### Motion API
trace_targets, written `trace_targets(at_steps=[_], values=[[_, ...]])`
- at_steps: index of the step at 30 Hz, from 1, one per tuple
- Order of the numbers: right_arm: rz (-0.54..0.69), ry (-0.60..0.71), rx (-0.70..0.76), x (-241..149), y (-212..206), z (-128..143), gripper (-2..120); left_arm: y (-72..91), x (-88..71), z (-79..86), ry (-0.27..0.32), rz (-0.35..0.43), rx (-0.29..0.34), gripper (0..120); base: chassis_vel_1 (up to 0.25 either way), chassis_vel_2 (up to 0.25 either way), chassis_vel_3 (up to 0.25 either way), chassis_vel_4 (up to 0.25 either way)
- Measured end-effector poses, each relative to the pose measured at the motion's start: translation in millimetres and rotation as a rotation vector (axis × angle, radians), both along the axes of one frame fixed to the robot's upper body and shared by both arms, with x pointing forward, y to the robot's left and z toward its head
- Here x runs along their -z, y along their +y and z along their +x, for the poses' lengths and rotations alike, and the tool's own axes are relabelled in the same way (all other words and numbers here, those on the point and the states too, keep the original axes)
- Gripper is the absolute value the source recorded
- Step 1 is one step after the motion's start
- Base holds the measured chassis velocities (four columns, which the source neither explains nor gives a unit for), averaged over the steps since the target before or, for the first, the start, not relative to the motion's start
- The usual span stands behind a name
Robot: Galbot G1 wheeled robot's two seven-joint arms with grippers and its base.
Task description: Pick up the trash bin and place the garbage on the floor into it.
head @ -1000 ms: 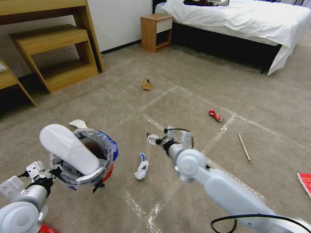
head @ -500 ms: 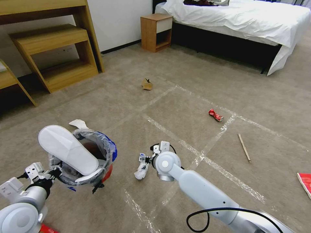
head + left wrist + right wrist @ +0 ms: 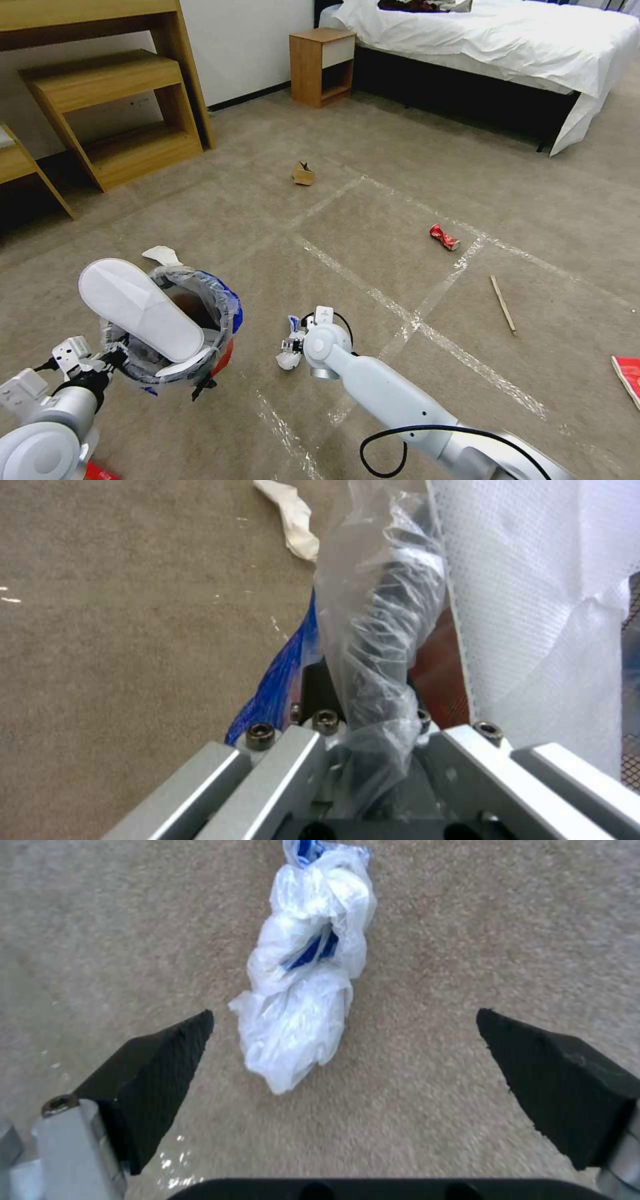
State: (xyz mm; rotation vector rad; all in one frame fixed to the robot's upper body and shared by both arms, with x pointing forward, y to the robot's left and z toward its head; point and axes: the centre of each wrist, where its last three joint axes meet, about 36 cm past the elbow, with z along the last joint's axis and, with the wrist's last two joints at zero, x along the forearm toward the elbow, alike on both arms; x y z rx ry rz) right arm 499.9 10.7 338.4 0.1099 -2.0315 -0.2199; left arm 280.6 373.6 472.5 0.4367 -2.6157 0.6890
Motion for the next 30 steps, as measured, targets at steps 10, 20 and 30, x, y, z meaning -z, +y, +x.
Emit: trace_targets(at_steps=[10,20,30], values=[[-0.009,0.007,0.007,23.1,20.8,1.1,100,-1.3,-1.9,-1.9,-0.005,0.001,0.001,1,0.000,0.000,0.000,0.000],[0.010,-0.016,0.006,46.4,36.8,1.3,100,-4.0,-5.6,-3.5,-0.013,-0.001,0.009,1,0.000,0.000,0.000,0.000],[-0.001,-0.095,0.001,73.2,31.3,1.7,100,-8.0,-9.5,-8.7,-0.021,-0.004,0.015,1,0.000,0.000,0.000,0.000]])
